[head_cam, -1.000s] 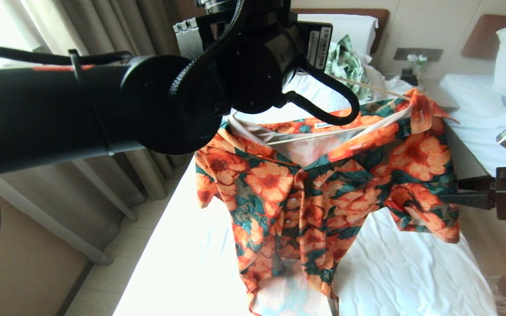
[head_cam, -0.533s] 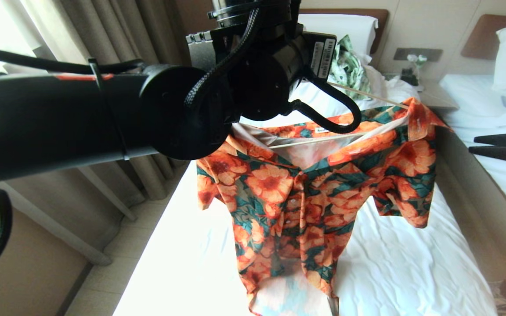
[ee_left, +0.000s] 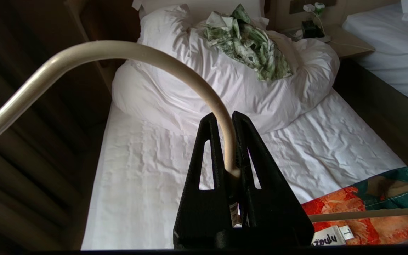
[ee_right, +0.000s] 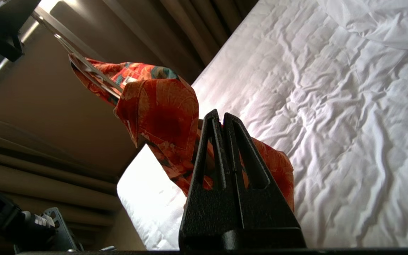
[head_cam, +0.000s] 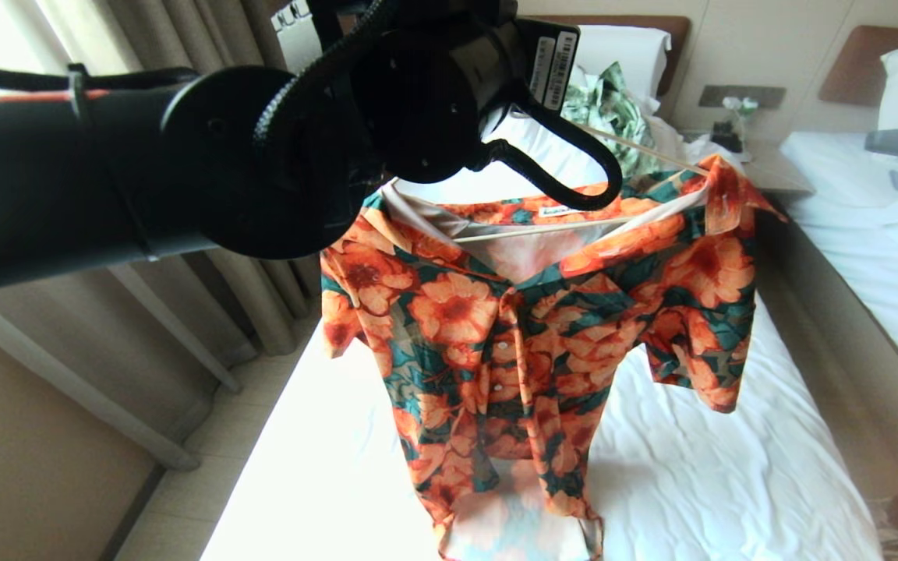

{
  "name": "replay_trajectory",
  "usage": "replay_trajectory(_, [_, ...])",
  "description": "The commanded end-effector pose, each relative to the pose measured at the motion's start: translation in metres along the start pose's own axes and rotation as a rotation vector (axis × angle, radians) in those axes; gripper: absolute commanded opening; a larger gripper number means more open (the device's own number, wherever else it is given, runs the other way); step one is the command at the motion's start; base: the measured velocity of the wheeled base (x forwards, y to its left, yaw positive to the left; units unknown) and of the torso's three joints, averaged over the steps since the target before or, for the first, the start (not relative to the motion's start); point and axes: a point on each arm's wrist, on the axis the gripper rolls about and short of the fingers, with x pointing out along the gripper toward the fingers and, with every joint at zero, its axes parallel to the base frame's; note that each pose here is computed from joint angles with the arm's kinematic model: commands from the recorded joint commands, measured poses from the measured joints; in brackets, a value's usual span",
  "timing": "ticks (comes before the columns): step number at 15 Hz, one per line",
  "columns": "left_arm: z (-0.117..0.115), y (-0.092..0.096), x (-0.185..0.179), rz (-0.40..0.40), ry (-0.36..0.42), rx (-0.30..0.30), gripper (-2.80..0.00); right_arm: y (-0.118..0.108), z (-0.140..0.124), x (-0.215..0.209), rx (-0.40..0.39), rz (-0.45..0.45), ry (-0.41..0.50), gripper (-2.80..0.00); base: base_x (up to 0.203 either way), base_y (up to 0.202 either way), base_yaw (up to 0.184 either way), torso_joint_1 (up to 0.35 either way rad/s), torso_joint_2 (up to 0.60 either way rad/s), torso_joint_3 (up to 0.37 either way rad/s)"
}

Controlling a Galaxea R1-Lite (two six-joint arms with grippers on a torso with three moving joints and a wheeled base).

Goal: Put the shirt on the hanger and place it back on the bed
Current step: Take the clothes hanger out of the clothes

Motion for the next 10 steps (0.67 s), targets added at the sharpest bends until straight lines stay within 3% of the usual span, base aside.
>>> replay_trajectory(1, [0.008,0.007,-0.005,0.005,-0.008,0.006,-2.80,0.007,0.004,-0.003,-0.003,0.006,-0.011,-2.80,0.000,0.000,0.000,0.000,0.00,0.000])
replay_trajectory(10, [0.034,0.031,-0.027,0.020,-0.035,0.004,-2.80,0.033,-0.005,-0.013,0.002,0.020,-0.007,-2.80,0.000,0.000,0.000,0.000,0.00,0.000])
